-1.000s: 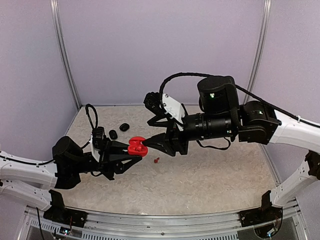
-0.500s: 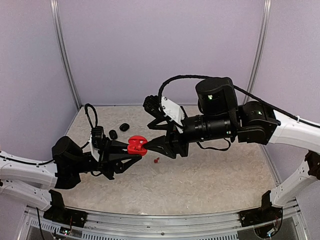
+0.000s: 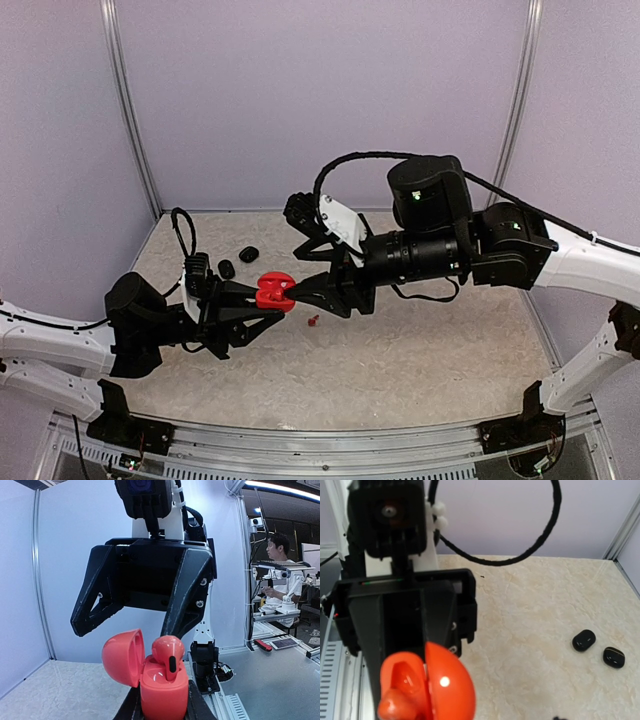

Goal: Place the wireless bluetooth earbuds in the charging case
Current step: Adjust the left earbud in the left side groove of the charging case.

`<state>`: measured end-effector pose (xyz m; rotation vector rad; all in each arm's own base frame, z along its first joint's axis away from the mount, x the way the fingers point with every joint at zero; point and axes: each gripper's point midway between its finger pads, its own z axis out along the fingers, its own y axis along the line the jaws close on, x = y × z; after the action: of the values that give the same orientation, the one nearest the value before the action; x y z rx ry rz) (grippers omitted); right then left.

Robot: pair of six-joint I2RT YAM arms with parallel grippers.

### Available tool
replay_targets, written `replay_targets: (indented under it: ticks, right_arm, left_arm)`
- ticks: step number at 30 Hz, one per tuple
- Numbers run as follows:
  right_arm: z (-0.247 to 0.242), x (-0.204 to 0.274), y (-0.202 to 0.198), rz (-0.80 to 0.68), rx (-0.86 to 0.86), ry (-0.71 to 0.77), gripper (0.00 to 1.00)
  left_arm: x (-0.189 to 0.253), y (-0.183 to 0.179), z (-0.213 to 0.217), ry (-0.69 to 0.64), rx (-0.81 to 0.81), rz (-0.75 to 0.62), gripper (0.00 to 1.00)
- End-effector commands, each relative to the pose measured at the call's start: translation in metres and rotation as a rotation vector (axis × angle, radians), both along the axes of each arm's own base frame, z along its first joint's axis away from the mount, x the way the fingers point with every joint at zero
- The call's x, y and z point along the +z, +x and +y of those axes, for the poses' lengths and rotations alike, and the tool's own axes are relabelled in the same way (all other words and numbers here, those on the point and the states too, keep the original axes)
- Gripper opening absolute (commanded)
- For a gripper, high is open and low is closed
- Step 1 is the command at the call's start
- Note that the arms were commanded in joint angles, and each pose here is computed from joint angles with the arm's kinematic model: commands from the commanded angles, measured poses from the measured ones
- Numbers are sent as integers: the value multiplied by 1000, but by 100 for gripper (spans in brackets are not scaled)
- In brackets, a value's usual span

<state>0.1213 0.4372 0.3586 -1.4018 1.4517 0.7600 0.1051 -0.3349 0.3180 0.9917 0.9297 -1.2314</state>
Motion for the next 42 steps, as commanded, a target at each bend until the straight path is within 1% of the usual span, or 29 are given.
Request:
replay_targets:
  ticks: [1,9,21,29,32,38,42]
  right_arm:
    - [7,-4,6,-13,-10,-18,62]
    - [7,-3,14,-27,-50,-27,62]
    - [14,-5,14,-23,-43,-35,62]
    - [16,-7,13,-25,-31,-46,62]
    - [15,-4,16,-32,-50,-34,62]
    - [6,2,38,-50,-194,-26,61]
    - [11,4,31,-43,-176,-12,61]
  left_arm:
    - [6,-7,-2,-13,-26,-31,0]
    - [6,-11,-2,-11,-38,-45,0]
    - [2,-7,-7,15,-8,-44,0]
    - [7,0,-1,-19,23,-12,0]
    - [8,1,1,-32,27,-8,0]
    - [11,4,4,-51,48,-1,0]
    - [12,8,6,-66,71,11,0]
